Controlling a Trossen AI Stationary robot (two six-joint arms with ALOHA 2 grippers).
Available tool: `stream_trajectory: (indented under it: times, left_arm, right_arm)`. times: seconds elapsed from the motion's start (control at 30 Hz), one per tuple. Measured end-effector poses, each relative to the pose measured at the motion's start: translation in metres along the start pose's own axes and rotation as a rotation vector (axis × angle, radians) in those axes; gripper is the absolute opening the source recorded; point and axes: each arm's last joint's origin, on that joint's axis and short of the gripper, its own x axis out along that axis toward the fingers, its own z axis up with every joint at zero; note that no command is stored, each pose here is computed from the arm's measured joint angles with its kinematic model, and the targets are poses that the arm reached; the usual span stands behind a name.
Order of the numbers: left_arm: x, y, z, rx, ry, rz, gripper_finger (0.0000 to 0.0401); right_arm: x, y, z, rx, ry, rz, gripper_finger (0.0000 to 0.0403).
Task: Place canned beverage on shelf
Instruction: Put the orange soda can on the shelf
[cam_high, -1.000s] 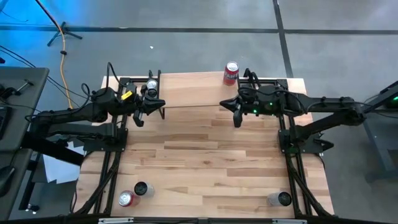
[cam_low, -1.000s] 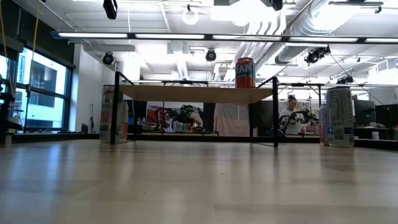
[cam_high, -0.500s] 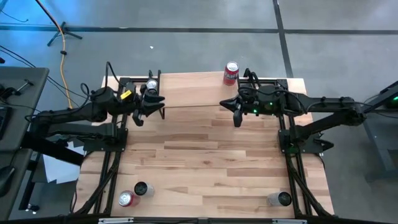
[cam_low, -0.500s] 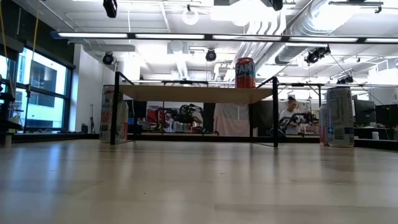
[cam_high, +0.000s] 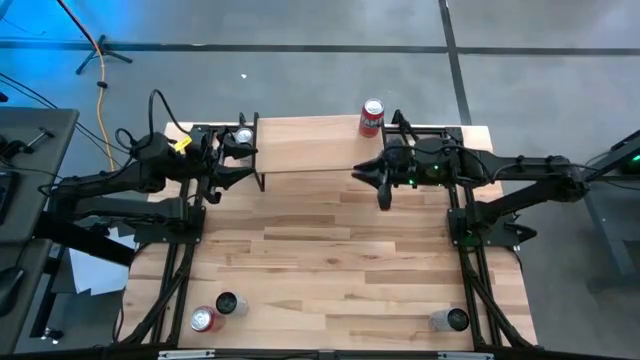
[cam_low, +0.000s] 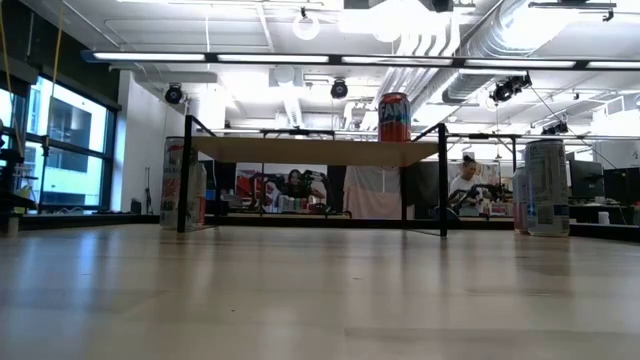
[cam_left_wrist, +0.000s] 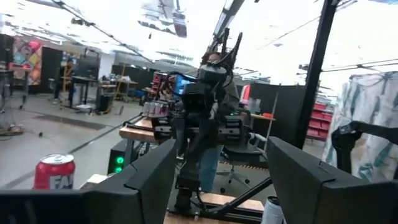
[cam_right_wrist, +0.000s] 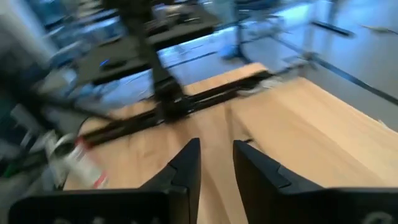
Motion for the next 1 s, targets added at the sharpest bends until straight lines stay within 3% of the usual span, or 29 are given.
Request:
stream_trajectory:
  times: [0.1,0.2,0.33,0.5,0.67,0.87,1.0]
  left_arm:
    - [0.0,0.0,0.0,0.0,0.004,-0.013,0.0217]
    - [0.0,0.0,0.0,0.003,0.004,-0.013,0.0216]
    - [0.0,0.0,0.0,0.033,0.004,-0.012,0.0216]
    - [0.0,0.0,0.0,0.044,0.003,-0.012,0.0216]
    - [0.001,0.0,0.001,0.028,0.013,0.005,0.0216]
    - [0.017,-0.007,0.012,-0.033,0.162,0.038,0.0216]
    - [0.02,-0.011,0.028,-0.1,0.101,0.015,0.0216]
  right_arm:
    - [0.0,0.003,-0.001,-0.108,0.018,0.111,0.0082]
    - [0.0,0.003,-0.001,-0.163,0.017,0.121,0.0082]
    - [0.0,0.002,0.0,-0.165,0.009,0.069,0.0077]
    - [0.0,0.001,-0.003,-0.191,0.039,0.067,0.0011]
    - [-0.002,0.0,-0.009,-0.195,0.104,0.06,0.0003]
    - [-0.003,-0.001,-0.012,-0.199,0.136,0.061,0.0002]
    - [-0.003,-0.001,-0.012,-0.175,0.131,0.06,0.0001]
